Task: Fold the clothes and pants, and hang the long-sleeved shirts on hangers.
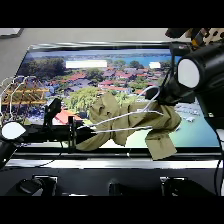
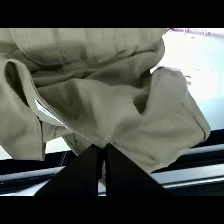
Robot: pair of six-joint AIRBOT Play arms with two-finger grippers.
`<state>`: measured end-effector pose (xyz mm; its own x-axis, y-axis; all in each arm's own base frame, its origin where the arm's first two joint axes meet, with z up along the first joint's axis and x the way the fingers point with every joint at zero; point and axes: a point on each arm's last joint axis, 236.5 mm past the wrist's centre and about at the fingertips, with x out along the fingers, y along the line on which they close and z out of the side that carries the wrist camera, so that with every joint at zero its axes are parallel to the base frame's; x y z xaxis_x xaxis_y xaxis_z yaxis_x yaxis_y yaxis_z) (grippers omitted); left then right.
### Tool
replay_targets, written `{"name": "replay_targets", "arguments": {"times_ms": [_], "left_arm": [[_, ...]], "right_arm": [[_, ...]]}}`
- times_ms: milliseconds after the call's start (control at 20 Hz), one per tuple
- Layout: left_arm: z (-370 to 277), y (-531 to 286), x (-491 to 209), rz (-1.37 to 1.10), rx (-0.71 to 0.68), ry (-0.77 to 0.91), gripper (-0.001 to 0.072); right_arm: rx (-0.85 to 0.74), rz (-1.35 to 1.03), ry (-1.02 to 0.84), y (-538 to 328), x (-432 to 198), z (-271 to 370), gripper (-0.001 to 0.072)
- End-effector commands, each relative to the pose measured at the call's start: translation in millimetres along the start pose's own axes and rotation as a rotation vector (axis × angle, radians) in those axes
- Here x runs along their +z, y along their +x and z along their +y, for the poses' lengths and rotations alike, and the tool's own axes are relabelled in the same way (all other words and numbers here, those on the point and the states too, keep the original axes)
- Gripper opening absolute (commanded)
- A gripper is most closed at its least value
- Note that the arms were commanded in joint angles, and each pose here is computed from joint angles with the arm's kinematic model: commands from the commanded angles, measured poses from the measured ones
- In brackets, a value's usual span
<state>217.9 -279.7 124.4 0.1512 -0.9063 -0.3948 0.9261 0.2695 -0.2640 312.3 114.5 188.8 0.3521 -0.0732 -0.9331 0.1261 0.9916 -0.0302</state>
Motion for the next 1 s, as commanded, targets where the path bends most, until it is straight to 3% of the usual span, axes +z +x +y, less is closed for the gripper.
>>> {"name": "replay_targets", "arguments": {"times_ms": [0, 450, 950], "left_arm": [[19.2, 4.4, 0.6, -0.012, 0.055, -0.004, 0.003], [29.0, 3.5, 2.6, -0.021, 0.096, -0.005, 0.0029], [26.0, 3.8, 5.0, -0.031, 0.084, -0.017, 0.0029]], "right_arm": [[-0.028, 0.036, 0.002, -4.9, -9.3, -8.4, 0.0036], [-0.161, -0.062, 0.06, -12.6, 9.7, -43.3, 0.0036], [-0.145, -0.194, 0.133, -15.7, 39.5, -42.0, 0.0034]]}}
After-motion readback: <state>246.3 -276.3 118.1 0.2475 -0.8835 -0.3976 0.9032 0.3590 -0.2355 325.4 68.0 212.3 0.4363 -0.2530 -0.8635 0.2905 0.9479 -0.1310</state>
